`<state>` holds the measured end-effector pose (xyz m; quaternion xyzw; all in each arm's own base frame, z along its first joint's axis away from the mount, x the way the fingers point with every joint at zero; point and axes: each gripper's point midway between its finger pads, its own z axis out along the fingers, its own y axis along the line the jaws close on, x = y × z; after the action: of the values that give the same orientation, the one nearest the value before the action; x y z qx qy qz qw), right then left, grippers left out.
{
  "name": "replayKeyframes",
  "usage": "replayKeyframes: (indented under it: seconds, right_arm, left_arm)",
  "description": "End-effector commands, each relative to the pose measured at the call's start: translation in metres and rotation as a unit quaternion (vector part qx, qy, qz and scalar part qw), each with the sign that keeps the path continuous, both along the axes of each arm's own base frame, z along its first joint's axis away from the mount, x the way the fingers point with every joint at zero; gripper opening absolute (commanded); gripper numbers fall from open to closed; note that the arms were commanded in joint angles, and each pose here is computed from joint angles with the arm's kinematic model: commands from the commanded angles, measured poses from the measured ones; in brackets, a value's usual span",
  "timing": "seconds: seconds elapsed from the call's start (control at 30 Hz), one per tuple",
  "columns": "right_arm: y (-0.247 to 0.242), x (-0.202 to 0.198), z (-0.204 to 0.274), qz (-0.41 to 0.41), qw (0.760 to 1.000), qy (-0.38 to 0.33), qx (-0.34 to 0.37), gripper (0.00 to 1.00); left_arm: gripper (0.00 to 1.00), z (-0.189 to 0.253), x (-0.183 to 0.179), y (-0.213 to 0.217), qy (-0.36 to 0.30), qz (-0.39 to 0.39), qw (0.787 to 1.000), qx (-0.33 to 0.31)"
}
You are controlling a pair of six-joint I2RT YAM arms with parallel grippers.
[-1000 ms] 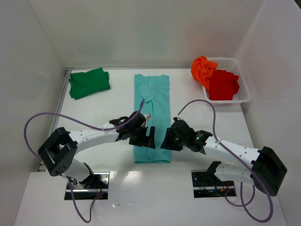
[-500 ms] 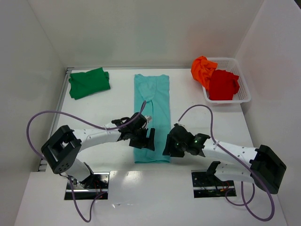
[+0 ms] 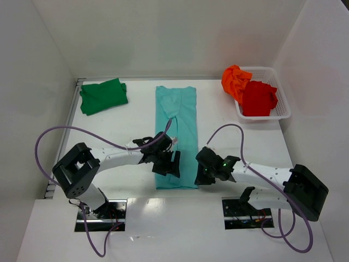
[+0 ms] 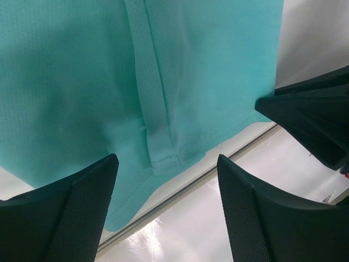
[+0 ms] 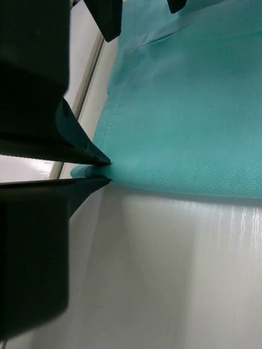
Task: Fold and stack the t-shirts
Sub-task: Rotate the tshirt 90 degrees
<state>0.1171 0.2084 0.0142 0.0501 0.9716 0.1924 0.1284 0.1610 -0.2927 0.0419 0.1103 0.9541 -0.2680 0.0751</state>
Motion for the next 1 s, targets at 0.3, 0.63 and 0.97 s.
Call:
replayKeyframes:
  seconds: [0.3,0.63,0.97]
  right_arm:
    - [-0.013,-0.004,0.004,-0.028,1.0,-0.006,-0.008,0.02]
    - [-0.015,-0.014,0.004,-0.053,0.998,0.021,0.004,0.0]
    - [-0.018,-0.024,0.008,-0.064,0.997,0.023,0.041,0.0]
  left_arm:
    - [0.76,0.006,0.003,-0.018,0.014,-0.008,1.0,-0.024]
    - [0.7,0.007,0.006,-0.003,-0.002,0.03,1.0,0.001]
    - [0.48,-0.015,0.006,0.008,0.006,0.035,0.998,0.043]
